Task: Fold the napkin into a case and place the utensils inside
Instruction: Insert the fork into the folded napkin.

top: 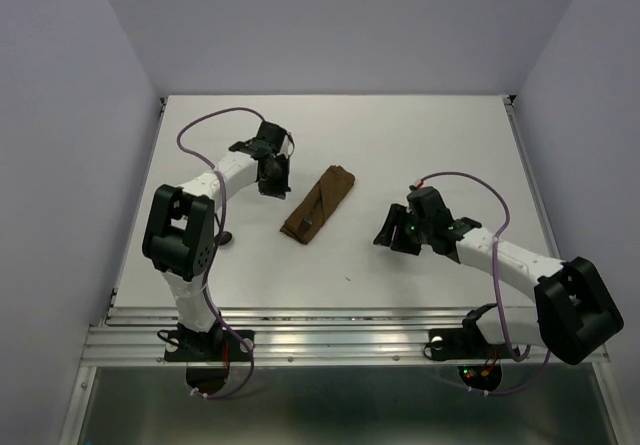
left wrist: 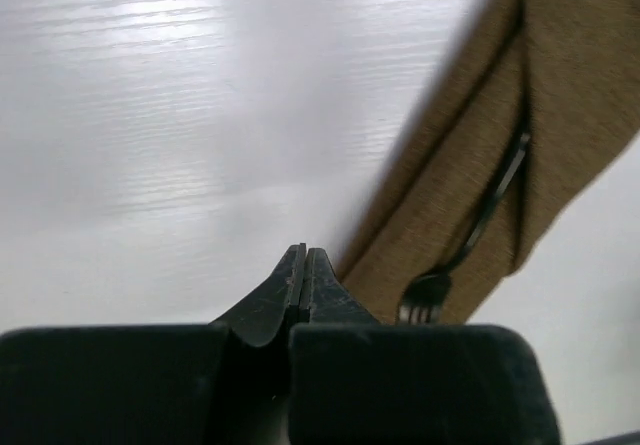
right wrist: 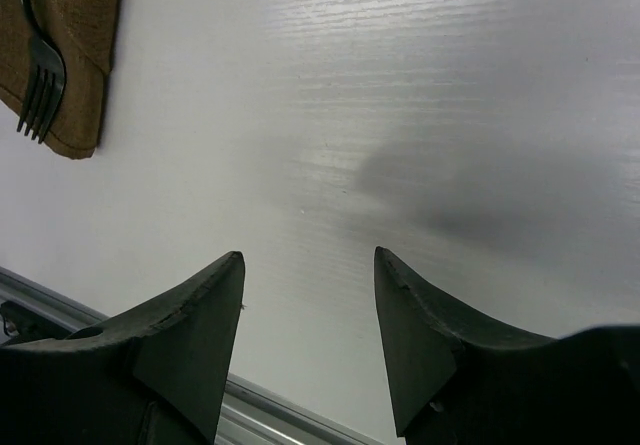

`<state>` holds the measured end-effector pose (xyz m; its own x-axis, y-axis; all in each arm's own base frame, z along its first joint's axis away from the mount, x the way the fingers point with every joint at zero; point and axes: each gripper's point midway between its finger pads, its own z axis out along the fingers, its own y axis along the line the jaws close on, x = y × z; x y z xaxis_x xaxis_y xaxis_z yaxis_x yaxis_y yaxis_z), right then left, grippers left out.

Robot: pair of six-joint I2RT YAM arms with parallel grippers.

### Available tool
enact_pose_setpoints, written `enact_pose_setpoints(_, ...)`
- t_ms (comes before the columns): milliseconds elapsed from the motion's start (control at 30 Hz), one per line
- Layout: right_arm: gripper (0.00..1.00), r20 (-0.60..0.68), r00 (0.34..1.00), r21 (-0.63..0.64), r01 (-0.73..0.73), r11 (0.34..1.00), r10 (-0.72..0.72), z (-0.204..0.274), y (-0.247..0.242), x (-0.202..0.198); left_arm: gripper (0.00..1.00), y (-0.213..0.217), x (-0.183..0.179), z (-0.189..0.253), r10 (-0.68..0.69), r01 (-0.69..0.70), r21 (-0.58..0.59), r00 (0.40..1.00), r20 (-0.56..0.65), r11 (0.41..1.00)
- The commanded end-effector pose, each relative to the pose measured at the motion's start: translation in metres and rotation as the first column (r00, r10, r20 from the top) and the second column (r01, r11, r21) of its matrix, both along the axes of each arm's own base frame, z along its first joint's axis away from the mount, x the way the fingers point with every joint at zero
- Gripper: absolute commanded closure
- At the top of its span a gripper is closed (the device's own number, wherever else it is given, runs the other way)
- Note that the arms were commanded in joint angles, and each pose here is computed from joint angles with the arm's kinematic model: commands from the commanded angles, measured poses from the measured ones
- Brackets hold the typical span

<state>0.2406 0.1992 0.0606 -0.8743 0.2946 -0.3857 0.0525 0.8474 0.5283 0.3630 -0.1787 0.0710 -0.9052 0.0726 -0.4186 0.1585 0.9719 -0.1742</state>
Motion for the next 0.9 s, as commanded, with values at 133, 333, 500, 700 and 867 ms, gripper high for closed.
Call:
enact_pose_setpoints(133, 0.4, 0.062, 0.998, 0.018, 0.023, 1.0, -0.024, 0.025, -0.001, 0.01, 1.0, 0.011, -0.022, -0.049, 0.091, -0.088, 0.036, 0.989, -0.113, 0.996)
enact_pose_setpoints(333, 0.4, 0.082, 0.996, -0.004, 0.026, 1.0, -0.025, 0.033, -0.001, 0.02, 1.0, -0.059, -0.083, -0.041, -0.037, 0.016, -0.123, 0.986, -0.164, 0.992)
enact_pose_setpoints(500, 0.42, 0.107, 0.994, -0.042, 0.023, 0.999, -0.018, 0.047, 0.003, 0.035, 1.0, -0.084, -0.102, -0.017, -0.106, 0.062, -0.268, 0.982, -0.154, 0.962)
enact_pose_setpoints(700, 0.45, 0.182, 0.981, -0.146, -0.039, 0.989, 0.065, 0.069, 0.024, 0.057, 1.0, -0.037, -0.069, -0.033, 0.02, -0.068, -0.298, 0.986, -0.163, 0.952)
enact_pose_setpoints(867, 0.48, 0.188, 0.962, -0.255, -0.144, 0.956, 0.195, 0.072, 0.051, 0.074, 1.0, -0.044, -0.046, -0.018, 0.025, -0.059, -0.308, 0.993, -0.112, 0.95)
